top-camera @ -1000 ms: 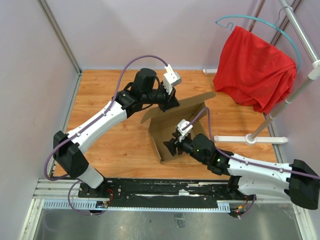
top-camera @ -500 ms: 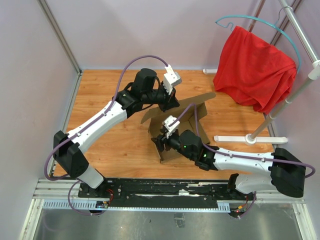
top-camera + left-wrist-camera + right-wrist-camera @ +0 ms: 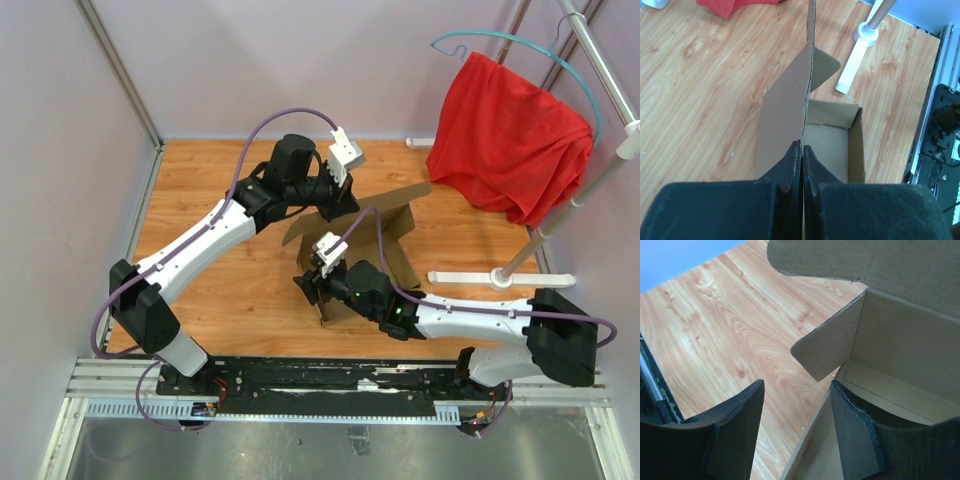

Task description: Fold the paper box

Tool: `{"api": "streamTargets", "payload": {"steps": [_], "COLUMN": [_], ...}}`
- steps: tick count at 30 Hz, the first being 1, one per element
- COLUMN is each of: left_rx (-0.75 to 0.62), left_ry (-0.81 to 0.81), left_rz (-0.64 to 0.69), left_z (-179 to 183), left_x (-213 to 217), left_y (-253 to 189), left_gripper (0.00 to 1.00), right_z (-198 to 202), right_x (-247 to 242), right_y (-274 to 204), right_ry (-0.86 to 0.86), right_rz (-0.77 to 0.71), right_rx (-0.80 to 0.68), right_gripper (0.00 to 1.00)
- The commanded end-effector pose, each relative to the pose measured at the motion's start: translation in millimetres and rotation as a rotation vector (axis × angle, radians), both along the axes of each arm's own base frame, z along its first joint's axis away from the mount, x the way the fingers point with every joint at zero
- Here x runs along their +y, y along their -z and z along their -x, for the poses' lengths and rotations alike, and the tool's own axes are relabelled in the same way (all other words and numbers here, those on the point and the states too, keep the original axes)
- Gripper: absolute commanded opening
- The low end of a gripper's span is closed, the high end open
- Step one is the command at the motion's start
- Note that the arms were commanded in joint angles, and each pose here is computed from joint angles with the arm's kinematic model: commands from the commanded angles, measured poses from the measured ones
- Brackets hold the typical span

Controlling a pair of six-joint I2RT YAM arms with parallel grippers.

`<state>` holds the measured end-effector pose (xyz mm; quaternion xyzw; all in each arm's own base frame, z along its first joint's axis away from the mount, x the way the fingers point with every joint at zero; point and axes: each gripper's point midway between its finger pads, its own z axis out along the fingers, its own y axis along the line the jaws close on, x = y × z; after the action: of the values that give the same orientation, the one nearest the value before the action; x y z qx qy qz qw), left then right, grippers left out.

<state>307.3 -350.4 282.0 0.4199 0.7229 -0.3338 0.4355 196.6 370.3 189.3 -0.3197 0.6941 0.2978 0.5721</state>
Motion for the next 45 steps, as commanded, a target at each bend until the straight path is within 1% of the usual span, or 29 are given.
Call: {"api": "streamTargets", "payload": {"steps": [1,10,15,20,30,45], "left_rx": [0.032,0.034,0.041,0.047,0.05,0.07], "left_ry": [-0.022,-0.017,-0.009,-0.001,-0.001,0.04], "left_rz": [-0.033,-0.036,-0.04,-0.043,-0.048,-0.05], "left_z": [-1,0,2,4,6,14], "left_x": [2,2,2,2,5,5], "left_y": [7,8,11,12,10,12], "left_gripper": [0.0,0.0,0.0,0.0,0.0,0.0], "right_z": [-14,-37,-45,-48,-54,-63], "right_x": [4,-3,-16,-23,-32,-39], "right_y": [-14,-15,-22,-27,-36,-24], "right_ry": [0.113,0.273,0.346,0.371,0.407,0.393], "right_rz": [-0.034,-0.036,-0.033,-0.018,-0.034,-0.001], "right_rx": [-0.026,-0.03,-0.06,-0.087,-0.112,-0.115], "right_gripper": [0.56,0.48,0.48,0.48,0.49,0.49]}}
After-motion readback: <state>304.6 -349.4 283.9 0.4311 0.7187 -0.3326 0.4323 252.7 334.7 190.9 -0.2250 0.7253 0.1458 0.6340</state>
